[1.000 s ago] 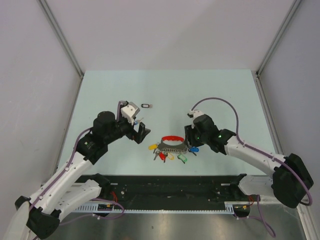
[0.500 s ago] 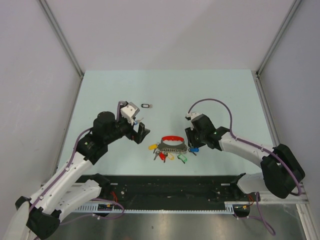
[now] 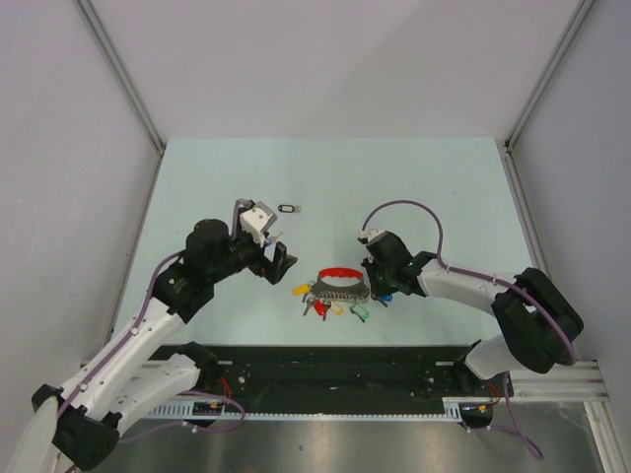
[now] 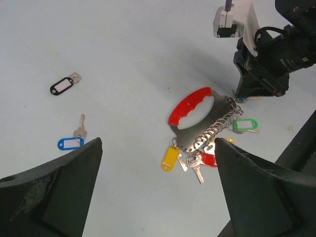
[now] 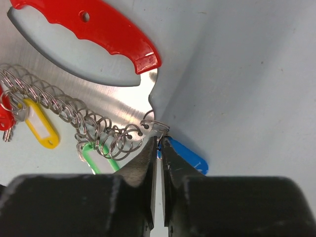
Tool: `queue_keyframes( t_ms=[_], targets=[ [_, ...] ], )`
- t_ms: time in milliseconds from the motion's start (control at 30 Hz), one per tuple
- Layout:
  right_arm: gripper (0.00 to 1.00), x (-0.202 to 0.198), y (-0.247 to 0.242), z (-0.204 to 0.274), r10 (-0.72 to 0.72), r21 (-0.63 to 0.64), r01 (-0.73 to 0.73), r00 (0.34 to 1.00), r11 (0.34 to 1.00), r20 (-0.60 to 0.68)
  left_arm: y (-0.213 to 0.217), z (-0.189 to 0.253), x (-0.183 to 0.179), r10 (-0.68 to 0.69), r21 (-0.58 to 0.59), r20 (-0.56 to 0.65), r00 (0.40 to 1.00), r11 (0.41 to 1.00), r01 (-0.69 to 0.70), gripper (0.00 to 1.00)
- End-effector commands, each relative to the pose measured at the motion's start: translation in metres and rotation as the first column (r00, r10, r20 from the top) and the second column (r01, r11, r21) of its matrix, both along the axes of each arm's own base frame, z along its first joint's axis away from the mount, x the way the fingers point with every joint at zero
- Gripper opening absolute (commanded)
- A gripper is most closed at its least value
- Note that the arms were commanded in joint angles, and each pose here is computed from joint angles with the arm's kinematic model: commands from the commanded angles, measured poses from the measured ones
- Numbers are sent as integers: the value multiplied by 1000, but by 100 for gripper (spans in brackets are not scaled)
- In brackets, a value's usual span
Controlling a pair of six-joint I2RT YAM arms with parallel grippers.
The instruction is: Put the keys on the keyring
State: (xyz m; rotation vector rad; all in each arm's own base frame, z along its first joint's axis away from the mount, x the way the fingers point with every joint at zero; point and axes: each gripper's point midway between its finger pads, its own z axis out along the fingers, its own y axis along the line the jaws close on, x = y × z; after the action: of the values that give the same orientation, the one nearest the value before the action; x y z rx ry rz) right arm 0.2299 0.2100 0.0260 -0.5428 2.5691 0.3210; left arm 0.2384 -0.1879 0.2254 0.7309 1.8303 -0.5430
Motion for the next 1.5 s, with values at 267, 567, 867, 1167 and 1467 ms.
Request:
queue_keyframes(
  t_ms=[267, 567, 867, 1167, 1467],
  targets=[
    [0, 10, 23, 34, 64, 94, -75, 991, 993, 117, -16, -7, 0, -57, -49, -57, 997, 997, 55, 100],
    [0, 7, 22, 35, 24, 139, -37, 995, 990, 94, -52, -25, 7, -80, -237, -241, 967, 971, 21, 95],
    [0, 3, 26, 31, 3, 219, -21, 997, 976, 83, -129, -69, 1, -169, -284, -297, 940, 955, 81, 81],
    [0, 4, 27, 31, -13, 270, -6, 998, 963, 69, -177, -110, 2, -210, -248, -366, 906, 961, 123, 64],
    [0, 3, 27, 31, -11, 278, -8, 998, 961, 67, -199, -146, -1, -221, -174, -439, 871, 972, 159, 57]
  ],
)
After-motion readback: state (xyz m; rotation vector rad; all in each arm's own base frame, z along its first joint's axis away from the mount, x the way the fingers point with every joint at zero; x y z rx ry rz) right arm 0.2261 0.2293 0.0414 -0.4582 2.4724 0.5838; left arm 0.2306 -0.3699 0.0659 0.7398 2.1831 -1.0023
